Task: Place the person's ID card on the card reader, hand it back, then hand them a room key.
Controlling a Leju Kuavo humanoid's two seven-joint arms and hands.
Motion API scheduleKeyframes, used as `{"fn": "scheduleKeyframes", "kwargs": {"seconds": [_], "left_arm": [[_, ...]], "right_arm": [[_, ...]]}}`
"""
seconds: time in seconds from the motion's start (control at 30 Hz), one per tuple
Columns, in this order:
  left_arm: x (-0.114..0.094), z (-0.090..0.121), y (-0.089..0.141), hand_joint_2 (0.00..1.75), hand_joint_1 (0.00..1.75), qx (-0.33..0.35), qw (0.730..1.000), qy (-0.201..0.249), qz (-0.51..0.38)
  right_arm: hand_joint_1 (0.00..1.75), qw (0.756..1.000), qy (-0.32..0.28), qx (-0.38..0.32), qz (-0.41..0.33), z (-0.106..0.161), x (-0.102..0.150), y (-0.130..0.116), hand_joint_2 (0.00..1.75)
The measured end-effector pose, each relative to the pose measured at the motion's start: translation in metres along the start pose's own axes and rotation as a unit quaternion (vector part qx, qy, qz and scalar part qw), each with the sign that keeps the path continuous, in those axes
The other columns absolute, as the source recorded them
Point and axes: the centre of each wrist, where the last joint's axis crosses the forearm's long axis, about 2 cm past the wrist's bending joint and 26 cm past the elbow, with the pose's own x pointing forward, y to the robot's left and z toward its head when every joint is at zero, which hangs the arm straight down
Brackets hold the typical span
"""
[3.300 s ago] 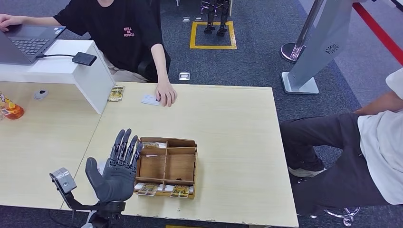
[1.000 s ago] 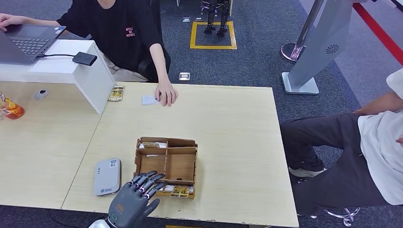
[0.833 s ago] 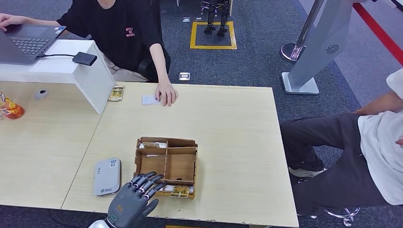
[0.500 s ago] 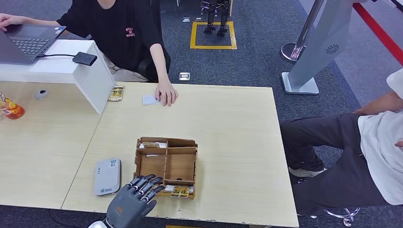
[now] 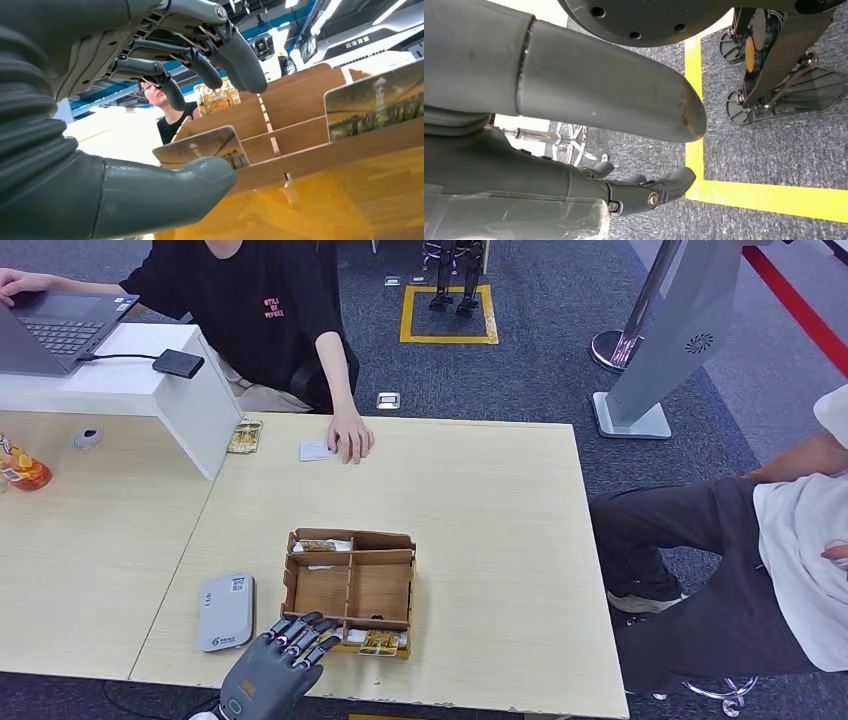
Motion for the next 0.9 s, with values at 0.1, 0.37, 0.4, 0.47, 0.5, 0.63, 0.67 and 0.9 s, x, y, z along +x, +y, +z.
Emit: {"fn": "scheduleKeyframes", "kwargs": {"seconds": [0.1, 0.37, 0.4, 0.47, 0.5, 0.63, 0.67, 0.9], "left_arm": [[0.0011, 0.0012, -0.0015, 1.75, 0.58, -0.002, 1.0, 0.004, -0.004], [0.0027, 0.0016, -0.0047, 1.75, 0.59, -0.007, 1.0, 0.014, -0.008], [0.0026, 0.0018, -0.0049, 1.75, 0.59, -0.007, 1.0, 0.016, -0.009], [0.0028, 0.002, -0.0052, 1.75, 0.6, -0.007, 1.0, 0.019, -0.009], [0.0031, 0.0021, -0.0052, 1.75, 0.6, -0.007, 1.0, 0.02, -0.009], [0.0045, 0.0028, -0.0057, 1.75, 0.59, -0.006, 1.0, 0.028, -0.012], [0.005, 0.0031, -0.0058, 1.75, 0.59, -0.005, 0.999, 0.032, -0.013], [0.0069, 0.0031, -0.0075, 1.75, 0.62, -0.001, 0.998, 0.056, -0.016]], "right_arm": [[0.0, 1.0, 0.0, 0.0, 0.0, 0.0, -0.0001, -0.0001, 0.0], [0.0, 1.0, 0.001, 0.0, -0.001, 0.0, -0.0003, -0.0003, 0.0], [0.0, 1.0, 0.001, 0.0, -0.001, 0.0, -0.0003, -0.0003, 0.0], [0.0, 1.0, 0.001, 0.0, -0.001, 0.0, -0.0003, -0.0003, 0.0], [0.0, 1.0, 0.001, 0.0, -0.001, 0.0, -0.0003, -0.0003, 0.0], [0.0, 1.0, 0.001, 0.0, -0.001, 0.0, -0.0004, -0.0004, 0.0], [0.0, 1.0, 0.001, 0.0, -0.001, 0.0, -0.0004, -0.0004, 0.0], [0.0, 1.0, 0.002, 0.0, 0.001, 0.0, -0.0005, -0.0005, 0.0]]}}
